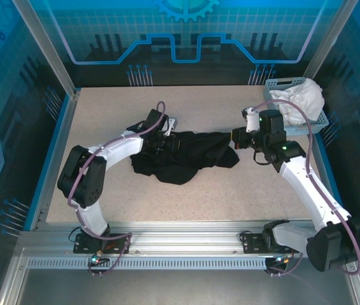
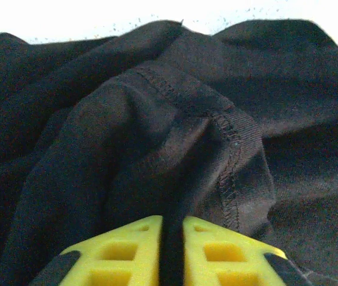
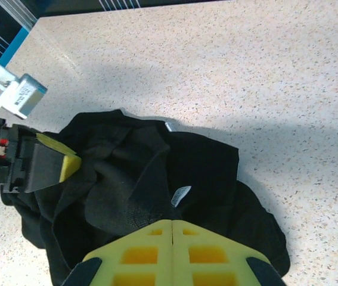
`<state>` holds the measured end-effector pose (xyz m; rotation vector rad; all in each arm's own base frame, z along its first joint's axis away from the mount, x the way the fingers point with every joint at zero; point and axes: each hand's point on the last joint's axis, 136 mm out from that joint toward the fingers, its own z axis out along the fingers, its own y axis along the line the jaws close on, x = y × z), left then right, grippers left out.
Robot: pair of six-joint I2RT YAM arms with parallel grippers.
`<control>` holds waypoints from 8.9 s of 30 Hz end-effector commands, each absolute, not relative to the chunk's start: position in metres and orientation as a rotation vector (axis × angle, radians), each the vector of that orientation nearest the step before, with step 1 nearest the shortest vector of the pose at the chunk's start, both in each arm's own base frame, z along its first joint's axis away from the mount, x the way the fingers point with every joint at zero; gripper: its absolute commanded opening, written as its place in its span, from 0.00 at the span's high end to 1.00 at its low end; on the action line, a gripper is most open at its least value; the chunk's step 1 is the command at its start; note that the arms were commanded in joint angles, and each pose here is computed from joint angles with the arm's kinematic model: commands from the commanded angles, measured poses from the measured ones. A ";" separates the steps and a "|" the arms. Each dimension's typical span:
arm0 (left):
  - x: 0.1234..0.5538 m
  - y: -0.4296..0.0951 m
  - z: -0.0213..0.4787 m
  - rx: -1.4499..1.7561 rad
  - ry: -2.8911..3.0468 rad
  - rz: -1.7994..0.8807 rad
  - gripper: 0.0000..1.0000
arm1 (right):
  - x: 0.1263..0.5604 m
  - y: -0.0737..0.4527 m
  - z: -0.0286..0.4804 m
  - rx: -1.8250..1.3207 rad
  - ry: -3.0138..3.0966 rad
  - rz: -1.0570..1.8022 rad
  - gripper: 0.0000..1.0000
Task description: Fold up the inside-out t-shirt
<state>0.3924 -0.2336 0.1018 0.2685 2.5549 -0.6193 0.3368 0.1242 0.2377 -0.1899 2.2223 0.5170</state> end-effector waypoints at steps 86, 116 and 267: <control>0.300 -0.116 0.419 -0.095 1.695 -0.819 1.00 | 0.387 0.333 0.156 -0.534 2.365 0.967 0.31; 0.210 -0.084 0.119 -0.625 2.260 -0.790 1.00 | 0.437 0.416 0.060 -0.594 2.580 0.731 0.79; 0.235 -0.134 0.141 -0.200 2.209 -0.901 1.00 | 0.303 0.106 0.099 -0.075 2.658 0.383 0.88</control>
